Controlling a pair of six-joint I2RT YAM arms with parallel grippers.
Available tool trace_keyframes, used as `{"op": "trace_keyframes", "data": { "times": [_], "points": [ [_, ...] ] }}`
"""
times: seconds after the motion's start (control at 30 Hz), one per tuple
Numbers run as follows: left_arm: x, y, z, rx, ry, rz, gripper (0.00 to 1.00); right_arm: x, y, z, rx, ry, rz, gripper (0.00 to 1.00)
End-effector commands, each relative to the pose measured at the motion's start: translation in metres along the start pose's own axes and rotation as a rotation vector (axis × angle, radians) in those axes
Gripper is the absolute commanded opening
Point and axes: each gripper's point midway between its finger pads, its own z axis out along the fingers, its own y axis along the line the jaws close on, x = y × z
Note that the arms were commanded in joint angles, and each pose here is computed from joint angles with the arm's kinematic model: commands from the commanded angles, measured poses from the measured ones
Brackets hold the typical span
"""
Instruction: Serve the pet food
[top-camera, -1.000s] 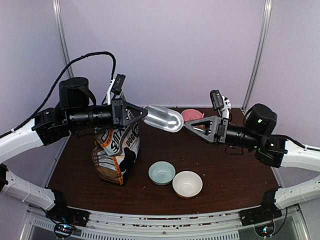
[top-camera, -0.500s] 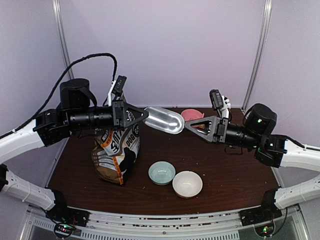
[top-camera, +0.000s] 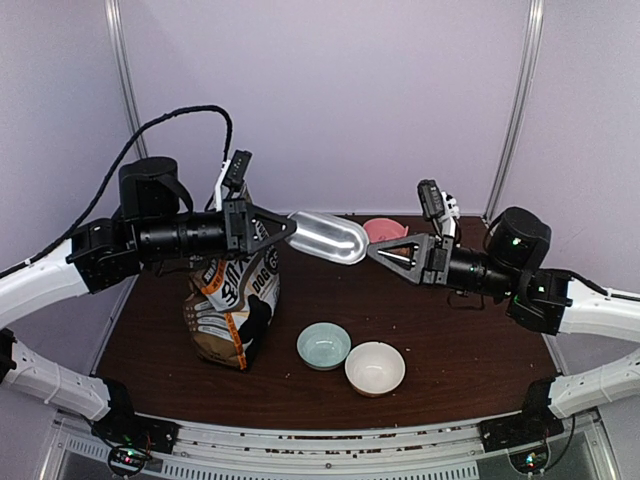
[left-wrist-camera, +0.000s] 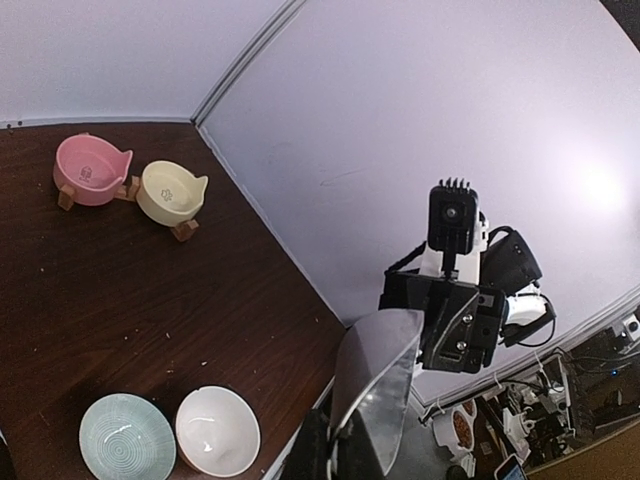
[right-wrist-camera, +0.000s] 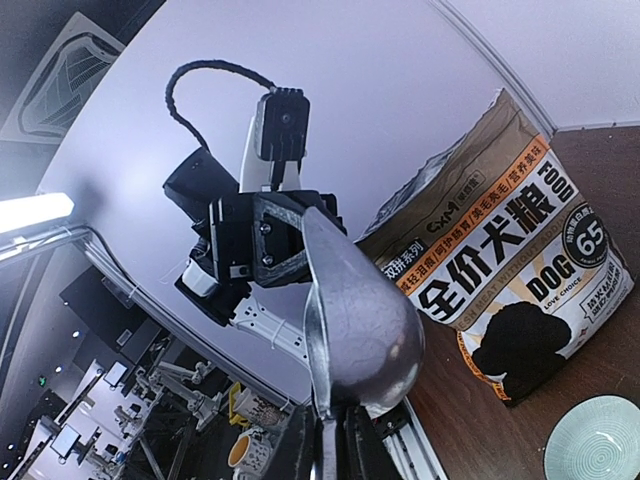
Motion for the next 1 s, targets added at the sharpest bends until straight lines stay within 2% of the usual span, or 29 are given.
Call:
{"op": "trace_keyframes", "data": {
  "times": [0.0, 0.07, 0.1, 0.17, 0.2, 0.37, 0.5, 0.7, 0.8, 0.97],
  "points": [
    [-0.011, -0.011, -0.007, 0.017, -0.036, 0.052, 0.16, -0.013, 0.011, -0.004, -0.004, -0.05, -0.047, 0.0],
    [-0.019, -0.013, -0.016, -0.03, -0.04, 0.106, 0.48, -0.018, 0.008, -0.01, 0.033, -0.073, -0.073, 0.0],
    [-0.023, -0.01, -0.024, -0.077, -0.04, 0.136, 0.61, -0.019, 0.006, -0.012, 0.059, -0.08, -0.085, 0.0],
    [-0.035, 0.0, -0.043, -0.199, -0.048, 0.195, 0.75, -0.023, 0.0, -0.017, 0.122, -0.084, -0.122, 0.0],
    [-0.037, 0.012, -0.056, -0.281, -0.026, 0.208, 0.78, -0.022, -0.004, -0.02, 0.158, -0.075, -0.139, 0.0],
    [-0.055, 0.07, -0.108, -0.578, 0.006, 0.214, 0.78, -0.022, -0.019, -0.03, 0.295, -0.037, -0.206, 0.0],
    [-0.054, 0.105, -0.131, -0.762, 0.075, 0.24, 0.79, -0.02, -0.02, -0.034, 0.334, -0.016, -0.236, 0.0],
    [-0.049, 0.126, -0.126, -0.826, 0.153, 0.258, 0.77, -0.016, -0.022, -0.032, 0.349, 0.003, -0.244, 0.0],
    [-0.051, 0.138, -0.129, -0.887, 0.166, 0.262, 0.7, -0.015, -0.022, -0.031, 0.35, 0.005, -0.247, 0.0],
    [-0.051, 0.15, -0.125, -0.922, 0.186, 0.262, 0.64, -0.013, -0.023, -0.031, 0.359, 0.012, -0.253, 0.0]
  ]
}}
